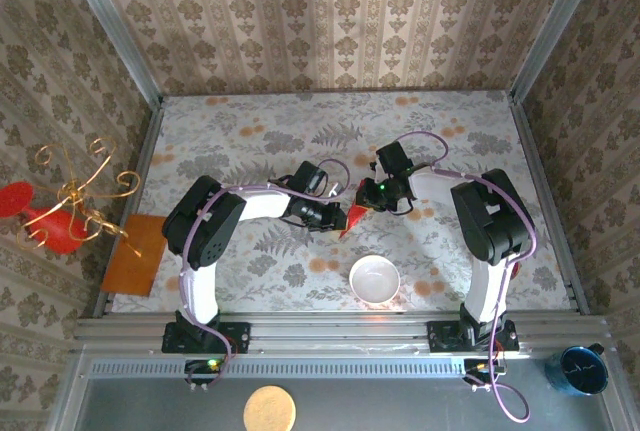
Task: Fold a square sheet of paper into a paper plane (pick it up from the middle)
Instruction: Fold the wing for the fifth time at the center of the table.
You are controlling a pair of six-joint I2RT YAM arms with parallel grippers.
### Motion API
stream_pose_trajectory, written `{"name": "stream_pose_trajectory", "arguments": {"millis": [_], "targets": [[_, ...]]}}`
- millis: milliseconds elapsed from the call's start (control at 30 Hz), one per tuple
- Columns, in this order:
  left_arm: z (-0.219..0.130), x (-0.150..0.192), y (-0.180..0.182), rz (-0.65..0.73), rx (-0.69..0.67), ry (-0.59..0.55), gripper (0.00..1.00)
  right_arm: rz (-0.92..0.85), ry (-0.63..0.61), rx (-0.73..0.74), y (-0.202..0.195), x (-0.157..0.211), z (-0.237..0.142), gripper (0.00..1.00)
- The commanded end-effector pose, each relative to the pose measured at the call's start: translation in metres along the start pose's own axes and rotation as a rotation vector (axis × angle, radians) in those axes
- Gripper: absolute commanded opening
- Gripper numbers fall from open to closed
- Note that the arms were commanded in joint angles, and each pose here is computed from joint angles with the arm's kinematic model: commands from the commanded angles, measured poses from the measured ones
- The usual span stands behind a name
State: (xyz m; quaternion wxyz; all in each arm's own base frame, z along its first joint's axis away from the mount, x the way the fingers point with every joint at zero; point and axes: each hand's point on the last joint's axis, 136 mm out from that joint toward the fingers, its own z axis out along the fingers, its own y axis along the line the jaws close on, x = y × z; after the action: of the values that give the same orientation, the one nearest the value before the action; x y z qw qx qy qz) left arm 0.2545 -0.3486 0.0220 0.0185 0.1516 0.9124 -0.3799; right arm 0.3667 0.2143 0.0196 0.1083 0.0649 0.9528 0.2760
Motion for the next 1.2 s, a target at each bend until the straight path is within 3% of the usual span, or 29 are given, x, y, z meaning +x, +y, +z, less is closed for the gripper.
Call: {"name": "stream_pose_trajectory", "arguments": {"millis": [0,267,667,833,1167], "targets": [[0.009,0.017,0.025,-0.075,-0.067,0.061,0.13,0.021,0.026,0.038,-0.012,0.002,0.008,0.21],[0.004,0.013,0.024,-0.072,-0.077,0.039,0.13,0.030,0.061,0.079,-0.022,0.008,0.013,0.21],[-0.045,-0.017,-0.016,0.015,-0.072,-0.153,0.23,0.041,0.089,0.134,-0.034,0.014,0.015,0.21],[-0.041,-0.018,-0.033,0.032,-0.023,-0.136,0.22,0.041,0.090,0.131,-0.033,0.014,0.016,0.21],[-0.009,-0.035,-0.041,0.024,0.009,-0.089,0.10,0.049,0.098,0.123,-0.033,0.015,0.017,0.17]]}}
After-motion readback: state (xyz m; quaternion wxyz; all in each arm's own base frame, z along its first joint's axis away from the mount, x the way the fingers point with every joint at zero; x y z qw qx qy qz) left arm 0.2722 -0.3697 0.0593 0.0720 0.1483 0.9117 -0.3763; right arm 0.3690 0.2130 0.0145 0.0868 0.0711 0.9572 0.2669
